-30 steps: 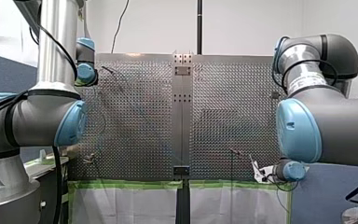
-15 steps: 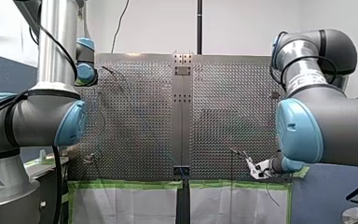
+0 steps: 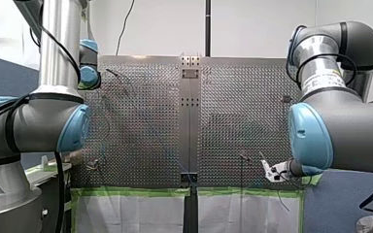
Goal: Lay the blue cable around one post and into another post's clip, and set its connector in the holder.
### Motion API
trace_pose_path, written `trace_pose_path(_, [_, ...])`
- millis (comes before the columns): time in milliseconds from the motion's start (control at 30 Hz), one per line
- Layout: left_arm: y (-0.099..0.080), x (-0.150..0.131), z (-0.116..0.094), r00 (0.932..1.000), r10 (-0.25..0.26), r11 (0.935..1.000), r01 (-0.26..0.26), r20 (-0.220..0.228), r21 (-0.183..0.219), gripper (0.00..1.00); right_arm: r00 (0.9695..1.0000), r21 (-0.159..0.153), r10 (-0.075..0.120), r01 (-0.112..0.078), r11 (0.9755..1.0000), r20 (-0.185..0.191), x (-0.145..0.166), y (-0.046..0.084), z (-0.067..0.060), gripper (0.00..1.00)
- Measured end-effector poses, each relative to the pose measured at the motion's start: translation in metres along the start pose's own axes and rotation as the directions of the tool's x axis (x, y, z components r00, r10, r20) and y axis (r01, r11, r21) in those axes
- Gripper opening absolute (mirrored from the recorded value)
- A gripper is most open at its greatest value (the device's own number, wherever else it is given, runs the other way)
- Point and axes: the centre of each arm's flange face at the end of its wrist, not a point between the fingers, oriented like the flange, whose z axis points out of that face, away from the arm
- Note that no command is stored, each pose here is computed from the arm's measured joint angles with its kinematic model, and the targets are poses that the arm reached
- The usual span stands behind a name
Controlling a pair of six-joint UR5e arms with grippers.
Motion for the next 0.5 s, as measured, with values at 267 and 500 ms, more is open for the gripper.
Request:
trace_pose_path(267, [0.000, 0.000, 0.000, 1.0000, 0.003, 1.0000, -0.003, -0.002, -0.003, 1.00, 0.9991, -0.046, 0.024, -0.025, 0.9986, -0.034, 0.018, -0.003, -0.013, 0.00])
trace_pose_path(500, [0.001, 0.001, -0.001, 1.0000, 0.003, 1.0000, -0.003, -0.002, -0.002, 1.00, 0.9967, -0.125, 0.057, -0.064, 0.9901, -0.057, 0.027, 0.004, -0.028, 0.00])
